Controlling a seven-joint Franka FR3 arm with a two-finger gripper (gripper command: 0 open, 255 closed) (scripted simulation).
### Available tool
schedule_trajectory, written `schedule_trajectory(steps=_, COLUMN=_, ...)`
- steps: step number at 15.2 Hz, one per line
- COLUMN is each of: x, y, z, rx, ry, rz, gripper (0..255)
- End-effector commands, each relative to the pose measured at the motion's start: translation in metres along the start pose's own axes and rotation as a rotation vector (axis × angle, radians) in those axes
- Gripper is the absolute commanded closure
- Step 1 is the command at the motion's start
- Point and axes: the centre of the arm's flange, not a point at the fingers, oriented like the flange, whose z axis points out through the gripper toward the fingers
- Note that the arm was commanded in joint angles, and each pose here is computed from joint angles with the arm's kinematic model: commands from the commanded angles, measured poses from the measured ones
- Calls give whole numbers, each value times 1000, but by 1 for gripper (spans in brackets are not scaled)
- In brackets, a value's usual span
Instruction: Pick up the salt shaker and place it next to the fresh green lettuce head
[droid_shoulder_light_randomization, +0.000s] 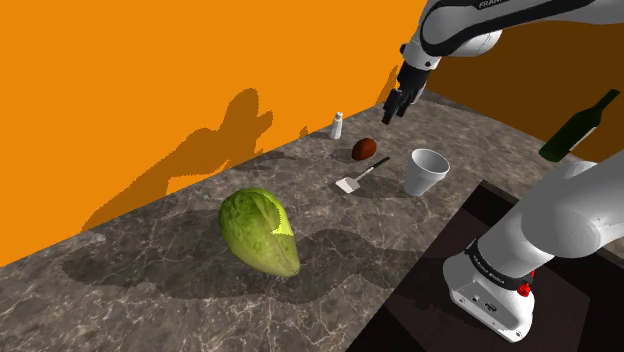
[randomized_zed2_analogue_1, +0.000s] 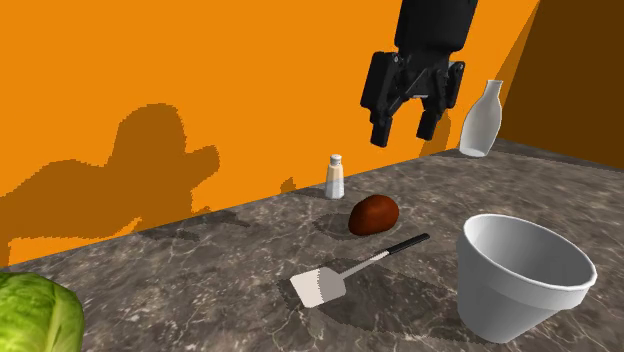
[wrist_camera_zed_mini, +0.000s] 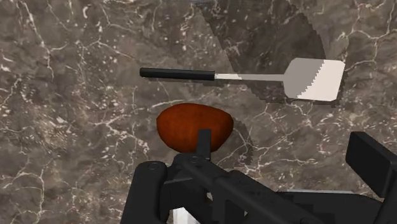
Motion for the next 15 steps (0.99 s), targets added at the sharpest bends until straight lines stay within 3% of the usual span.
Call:
schedule_trajectory(steps=1, x=19, y=9, z=15, rx=3, ry=24, rz=0, gripper=0)
schedule_trajectory(steps=15, x=145, y=76, z=105, rx=35, ry=177, rz=-3, gripper=0)
